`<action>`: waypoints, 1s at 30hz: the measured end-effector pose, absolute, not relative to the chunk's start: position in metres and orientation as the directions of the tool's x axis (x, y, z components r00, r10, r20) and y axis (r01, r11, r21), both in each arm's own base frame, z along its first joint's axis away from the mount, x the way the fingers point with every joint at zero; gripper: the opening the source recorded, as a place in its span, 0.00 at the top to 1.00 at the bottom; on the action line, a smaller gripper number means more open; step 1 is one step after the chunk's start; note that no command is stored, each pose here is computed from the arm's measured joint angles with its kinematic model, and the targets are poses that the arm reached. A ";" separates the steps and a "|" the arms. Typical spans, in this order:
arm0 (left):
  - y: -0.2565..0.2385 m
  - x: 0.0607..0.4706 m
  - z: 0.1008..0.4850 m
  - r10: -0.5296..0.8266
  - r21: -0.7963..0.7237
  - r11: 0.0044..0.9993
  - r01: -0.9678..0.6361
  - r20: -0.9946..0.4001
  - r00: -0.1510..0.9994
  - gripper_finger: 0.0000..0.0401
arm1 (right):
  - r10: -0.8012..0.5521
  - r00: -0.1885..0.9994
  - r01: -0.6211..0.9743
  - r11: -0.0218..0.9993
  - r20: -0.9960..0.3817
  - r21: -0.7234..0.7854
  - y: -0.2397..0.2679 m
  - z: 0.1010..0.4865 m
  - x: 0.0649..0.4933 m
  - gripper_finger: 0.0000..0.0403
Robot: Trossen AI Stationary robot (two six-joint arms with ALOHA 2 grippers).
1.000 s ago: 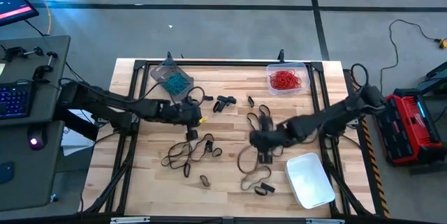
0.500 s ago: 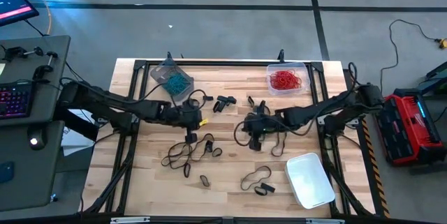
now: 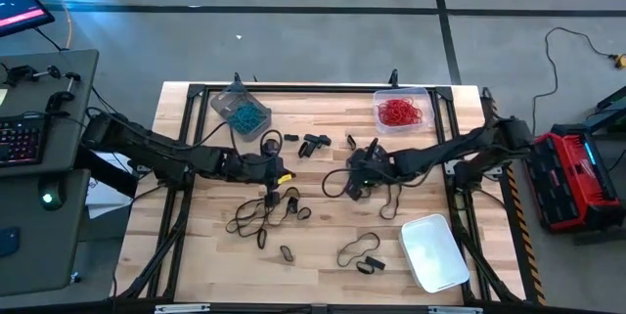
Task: Sort rubber bands into baskets
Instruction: Put the black rubber band into the white bin
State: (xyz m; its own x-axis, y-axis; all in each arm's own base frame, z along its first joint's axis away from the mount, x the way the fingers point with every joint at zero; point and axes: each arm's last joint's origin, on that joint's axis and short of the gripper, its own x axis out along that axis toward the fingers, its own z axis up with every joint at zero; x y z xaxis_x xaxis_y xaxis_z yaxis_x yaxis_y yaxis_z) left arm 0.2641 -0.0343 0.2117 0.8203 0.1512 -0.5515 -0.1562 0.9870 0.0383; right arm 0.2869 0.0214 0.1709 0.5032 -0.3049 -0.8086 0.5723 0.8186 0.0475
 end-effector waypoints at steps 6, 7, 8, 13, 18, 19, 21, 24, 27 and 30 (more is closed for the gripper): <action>-0.040 0.262 0.210 0.136 0.033 0.989 -0.143 -0.570 0.810 1.00 | -0.371 0.410 0.631 0.775 -0.833 -0.035 0.017 0.143 0.293 0.51; -0.042 0.262 0.210 0.132 0.034 0.990 -0.138 -0.571 0.810 1.00 | -0.393 0.393 0.639 0.766 -0.831 -0.061 0.016 0.138 0.294 0.48; -0.043 0.261 0.210 0.128 0.034 0.991 -0.132 -0.572 0.810 1.00 | -0.411 0.382 0.650 0.756 -0.828 -0.075 0.015 0.135 0.295 0.45; -0.047 0.261 0.210 0.116 0.034 0.992 -0.118 -0.572 0.812 1.00 | -0.438 0.331 0.683 0.722 -0.836 -0.108 0.007 0.122 0.299 0.39; -0.048 0.260 0.210 0.125 0.035 0.991 -0.128 -0.570 0.812 1.00 | -0.407 0.321 0.707 0.704 -0.855 -0.070 0.001 0.118 0.302 0.45; -0.048 0.260 0.209 0.125 0.034 0.991 -0.129 -0.570 0.812 1.00 | -0.400 0.324 0.704 0.707 -0.858 -0.063 0.001 0.118 0.302 0.48; -0.048 0.260 0.209 0.125 0.031 0.991 -0.131 -0.570 0.812 1.00 | -0.382 0.332 0.686 0.725 -0.863 -0.057 0.002 0.120 0.301 0.58; -0.048 0.260 0.209 0.126 0.032 0.991 -0.131 -0.571 0.811 1.00 | -0.326 0.351 0.639 0.769 -0.878 -0.030 0.004 0.126 0.299 0.78; -0.048 0.260 0.209 0.126 0.032 0.991 -0.131 -0.572 0.811 1.00 | -0.306 0.381 0.608 0.794 -0.872 -0.012 0.008 0.139 0.299 0.96; -0.048 0.261 0.209 0.128 0.034 0.991 -0.133 -0.573 0.809 1.00 | -0.312 0.434 0.569 0.822 -0.845 -0.011 0.018 0.161 0.301 0.95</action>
